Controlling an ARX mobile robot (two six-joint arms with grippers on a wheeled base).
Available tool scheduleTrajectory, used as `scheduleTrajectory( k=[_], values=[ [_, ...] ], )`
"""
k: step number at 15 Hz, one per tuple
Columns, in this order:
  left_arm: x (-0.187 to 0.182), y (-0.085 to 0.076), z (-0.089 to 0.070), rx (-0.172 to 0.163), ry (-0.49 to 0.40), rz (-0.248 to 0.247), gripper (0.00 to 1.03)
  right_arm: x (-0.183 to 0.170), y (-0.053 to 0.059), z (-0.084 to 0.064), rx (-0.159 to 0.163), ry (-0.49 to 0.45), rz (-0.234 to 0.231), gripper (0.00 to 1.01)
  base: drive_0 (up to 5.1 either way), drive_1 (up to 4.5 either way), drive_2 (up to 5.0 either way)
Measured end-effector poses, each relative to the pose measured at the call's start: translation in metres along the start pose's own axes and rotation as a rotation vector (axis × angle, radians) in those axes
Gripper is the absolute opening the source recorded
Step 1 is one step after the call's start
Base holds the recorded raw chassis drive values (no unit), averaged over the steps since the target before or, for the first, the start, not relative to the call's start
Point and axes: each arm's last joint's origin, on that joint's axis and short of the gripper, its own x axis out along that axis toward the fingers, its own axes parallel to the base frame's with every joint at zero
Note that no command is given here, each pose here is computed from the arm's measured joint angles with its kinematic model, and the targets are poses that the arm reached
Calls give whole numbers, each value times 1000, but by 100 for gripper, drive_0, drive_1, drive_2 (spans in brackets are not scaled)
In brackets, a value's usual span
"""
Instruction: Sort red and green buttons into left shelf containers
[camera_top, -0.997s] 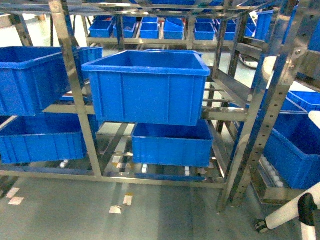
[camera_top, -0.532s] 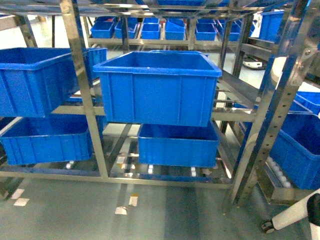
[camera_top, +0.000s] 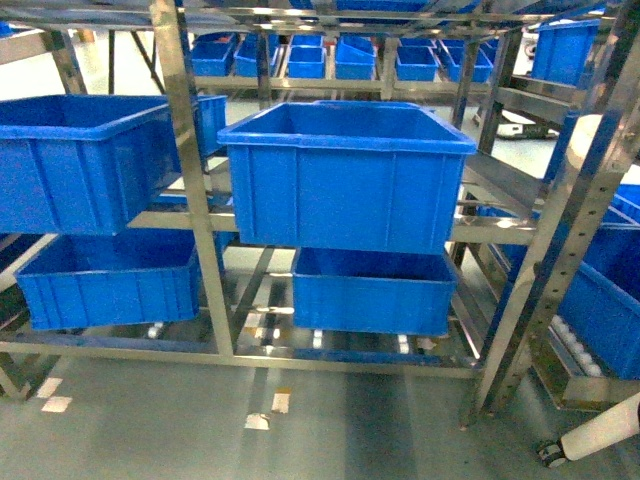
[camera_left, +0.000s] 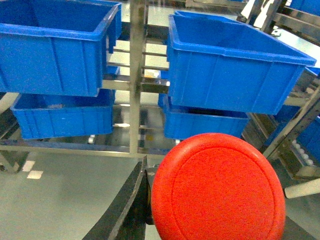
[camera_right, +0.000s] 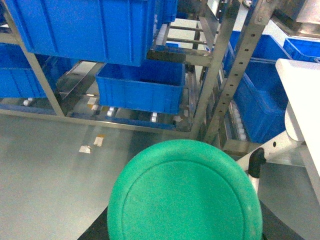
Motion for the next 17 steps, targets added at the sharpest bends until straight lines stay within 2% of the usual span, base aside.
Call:
scheduleTrajectory(
  k=[10, 12, 17],
  values=[
    [0, 0, 0, 0, -2, 1, 34, 0, 0, 0, 0, 1, 3, 34, -493, 243, 243],
    [0, 1, 0, -2, -4, 15, 34, 0, 0, 0, 0, -2, 8, 34, -496, 241, 241],
    [0, 0, 0, 0, -1, 0, 34, 0, 0, 0, -1, -4, 5, 34, -496, 241, 241]
  ],
)
